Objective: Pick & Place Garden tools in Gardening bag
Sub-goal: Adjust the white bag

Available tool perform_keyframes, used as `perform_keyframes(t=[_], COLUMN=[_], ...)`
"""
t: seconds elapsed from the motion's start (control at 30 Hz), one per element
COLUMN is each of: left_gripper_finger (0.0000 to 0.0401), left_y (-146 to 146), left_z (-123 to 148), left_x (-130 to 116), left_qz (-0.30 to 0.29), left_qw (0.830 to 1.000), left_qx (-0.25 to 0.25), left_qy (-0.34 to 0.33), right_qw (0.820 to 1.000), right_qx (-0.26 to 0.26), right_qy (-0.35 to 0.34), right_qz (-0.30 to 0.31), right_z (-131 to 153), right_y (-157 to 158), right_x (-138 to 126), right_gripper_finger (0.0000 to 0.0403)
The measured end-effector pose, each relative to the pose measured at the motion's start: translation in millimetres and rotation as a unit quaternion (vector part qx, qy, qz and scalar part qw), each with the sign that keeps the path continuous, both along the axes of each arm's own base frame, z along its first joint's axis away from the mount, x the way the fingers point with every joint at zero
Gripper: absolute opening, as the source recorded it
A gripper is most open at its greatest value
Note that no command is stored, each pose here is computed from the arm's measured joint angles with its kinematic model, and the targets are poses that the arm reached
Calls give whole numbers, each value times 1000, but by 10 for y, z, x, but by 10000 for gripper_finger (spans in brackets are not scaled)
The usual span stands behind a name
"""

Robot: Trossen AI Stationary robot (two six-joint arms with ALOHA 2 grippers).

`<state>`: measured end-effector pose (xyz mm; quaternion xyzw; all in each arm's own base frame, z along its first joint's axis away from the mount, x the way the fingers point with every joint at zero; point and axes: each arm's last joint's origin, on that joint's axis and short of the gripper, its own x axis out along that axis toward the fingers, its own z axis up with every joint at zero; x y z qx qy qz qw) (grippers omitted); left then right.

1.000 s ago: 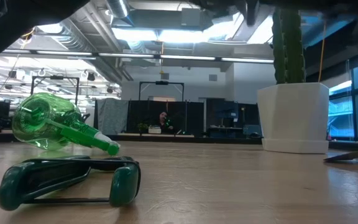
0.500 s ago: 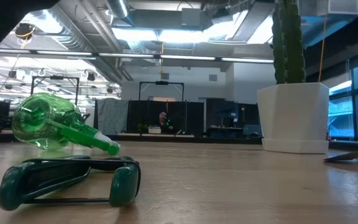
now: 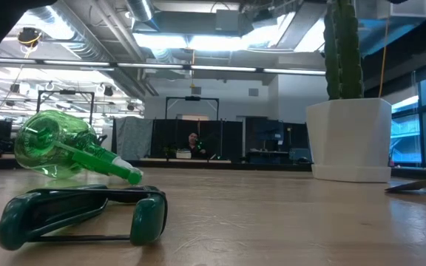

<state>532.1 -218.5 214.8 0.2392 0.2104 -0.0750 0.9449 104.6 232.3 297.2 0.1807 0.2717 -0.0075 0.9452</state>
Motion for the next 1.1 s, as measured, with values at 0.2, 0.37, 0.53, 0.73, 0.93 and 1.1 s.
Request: perform_keyframes(t=[0.2, 0.37, 0.53, 0.73, 0.93, 1.1], left_gripper_finger=[2, 1, 1, 1, 1, 2], left_y=[-18, -15, -94, -239, -380, -395], left_z=[-30, 19, 212, 487, 529, 499], left_x=[-38, -89, -208, -401, -532, -568], left_qz=[17, 35, 43, 54, 89, 123], left_qw=[1000, 999, 999, 998, 996, 992], left_qx=[10, 4, 3, 0, -7, -24], left_qy=[19, 34, 33, 20, 18, 25], right_qw=[1000, 998, 998, 996, 994, 992], right_qx=[-13, -56, -61, -80, -102, -111], right_qy=[-2, -31, -33, -35, -37, -38], right_qz=[5, 5, 6, 17, 30, 36], right_z=[-8, 5, 6, 8, 9, 10], right_y=[6, -6, -7, -5, -3, -2], right_x=[3, 11, 13, 14, 14, 14], right_gripper_finger=[4, 2, 1, 1, 1, 1])
